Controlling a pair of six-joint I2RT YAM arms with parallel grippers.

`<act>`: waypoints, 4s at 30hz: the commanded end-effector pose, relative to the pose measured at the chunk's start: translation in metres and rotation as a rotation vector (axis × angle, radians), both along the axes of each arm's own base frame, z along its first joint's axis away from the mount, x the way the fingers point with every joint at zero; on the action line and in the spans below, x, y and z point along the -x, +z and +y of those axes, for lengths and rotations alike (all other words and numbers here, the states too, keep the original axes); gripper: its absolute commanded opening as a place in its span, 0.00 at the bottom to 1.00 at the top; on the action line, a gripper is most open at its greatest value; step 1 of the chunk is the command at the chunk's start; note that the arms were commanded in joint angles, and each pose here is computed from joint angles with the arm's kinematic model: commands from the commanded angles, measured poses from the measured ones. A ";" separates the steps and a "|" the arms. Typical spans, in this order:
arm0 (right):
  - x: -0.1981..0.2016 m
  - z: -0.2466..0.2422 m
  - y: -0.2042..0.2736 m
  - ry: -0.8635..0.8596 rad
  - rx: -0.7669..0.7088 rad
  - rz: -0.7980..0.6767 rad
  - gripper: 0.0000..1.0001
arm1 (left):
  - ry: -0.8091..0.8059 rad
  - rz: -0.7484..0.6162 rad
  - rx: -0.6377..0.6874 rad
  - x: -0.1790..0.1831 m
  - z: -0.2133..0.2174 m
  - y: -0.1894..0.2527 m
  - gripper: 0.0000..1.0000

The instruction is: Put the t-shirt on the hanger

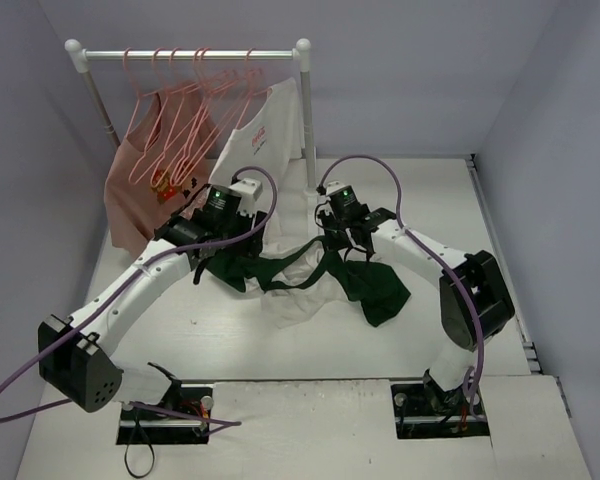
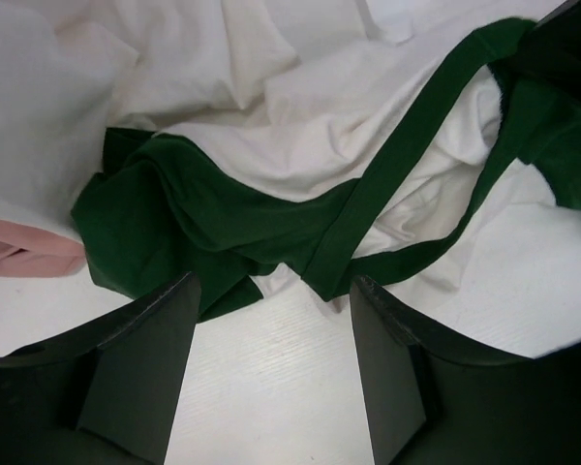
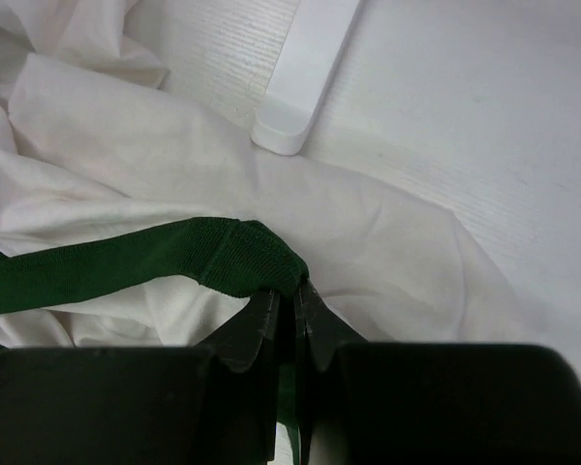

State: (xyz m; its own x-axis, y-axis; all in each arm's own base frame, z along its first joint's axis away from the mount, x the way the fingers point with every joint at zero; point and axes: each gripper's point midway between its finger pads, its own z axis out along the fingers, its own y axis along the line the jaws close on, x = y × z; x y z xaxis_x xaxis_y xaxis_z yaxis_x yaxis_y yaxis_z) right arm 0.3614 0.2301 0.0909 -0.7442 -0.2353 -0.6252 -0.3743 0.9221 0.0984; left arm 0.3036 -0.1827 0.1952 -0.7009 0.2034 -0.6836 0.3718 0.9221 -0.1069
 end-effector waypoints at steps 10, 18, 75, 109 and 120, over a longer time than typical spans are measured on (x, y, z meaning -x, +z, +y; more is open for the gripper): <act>-0.022 -0.010 0.069 -0.046 -0.016 -0.191 0.50 | 0.141 -0.355 0.137 -0.023 0.018 0.157 0.59; 0.013 -0.022 0.134 -0.057 -0.147 -0.295 0.59 | 0.255 -0.589 0.040 -0.068 0.073 0.247 0.59; 0.092 -0.026 0.121 0.022 -0.265 -0.245 0.70 | 0.116 -0.375 -0.076 -0.210 0.115 0.145 0.29; 0.093 -0.024 0.118 0.028 -0.256 -0.238 0.70 | 0.088 -0.708 0.133 -0.161 0.094 0.272 0.00; 0.094 -0.022 0.117 0.033 -0.255 -0.236 0.70 | 0.099 -0.698 0.137 -0.141 0.097 0.271 0.00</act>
